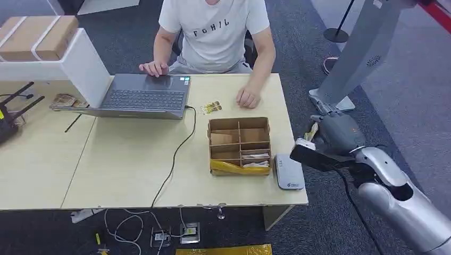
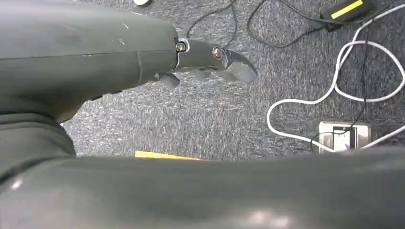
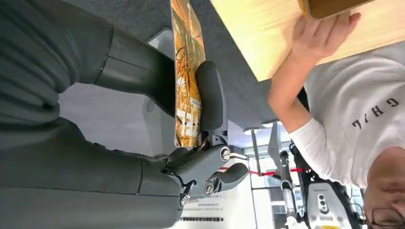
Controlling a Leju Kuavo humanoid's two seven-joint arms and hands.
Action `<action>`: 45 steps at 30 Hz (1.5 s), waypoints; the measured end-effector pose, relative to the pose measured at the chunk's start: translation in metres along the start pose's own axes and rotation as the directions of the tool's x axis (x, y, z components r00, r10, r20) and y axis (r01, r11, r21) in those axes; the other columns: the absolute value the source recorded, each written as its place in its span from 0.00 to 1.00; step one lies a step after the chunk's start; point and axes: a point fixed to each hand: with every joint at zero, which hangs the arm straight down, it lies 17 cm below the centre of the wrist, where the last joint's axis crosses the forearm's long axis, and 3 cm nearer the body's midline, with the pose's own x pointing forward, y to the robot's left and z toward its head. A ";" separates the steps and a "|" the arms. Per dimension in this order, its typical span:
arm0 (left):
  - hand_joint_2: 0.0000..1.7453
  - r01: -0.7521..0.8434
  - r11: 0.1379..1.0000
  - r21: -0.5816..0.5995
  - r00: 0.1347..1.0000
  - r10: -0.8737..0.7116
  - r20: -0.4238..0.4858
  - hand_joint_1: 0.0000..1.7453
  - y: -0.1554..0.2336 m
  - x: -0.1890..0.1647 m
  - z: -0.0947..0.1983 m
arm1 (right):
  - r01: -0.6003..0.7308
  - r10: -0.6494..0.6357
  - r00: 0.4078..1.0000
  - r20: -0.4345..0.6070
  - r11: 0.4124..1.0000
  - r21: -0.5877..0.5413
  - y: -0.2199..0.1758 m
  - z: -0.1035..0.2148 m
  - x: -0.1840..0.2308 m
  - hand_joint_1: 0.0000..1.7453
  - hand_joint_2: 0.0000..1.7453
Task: Pass the card to the sensor for recognition and then transmit it.
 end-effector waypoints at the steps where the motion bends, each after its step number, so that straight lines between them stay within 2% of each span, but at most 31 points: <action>1: 0.00 0.000 1.000 -0.001 1.000 0.000 -0.001 0.00 -0.001 0.000 0.000 | 0.007 -0.007 1.000 0.002 1.000 0.001 0.002 -0.001 0.002 1.00 1.00; 18: 0.00 0.008 1.000 0.000 1.000 -0.008 -0.009 0.00 -0.001 -0.002 0.000 | 0.090 -0.089 0.996 -0.028 0.995 0.044 0.042 -0.004 0.009 1.00 1.00; 45: 0.00 -0.015 0.999 0.036 1.000 0.016 -0.020 0.00 0.013 -0.002 -0.001 | 0.255 -0.242 0.965 -0.102 0.957 0.141 0.123 0.022 0.008 1.00 1.00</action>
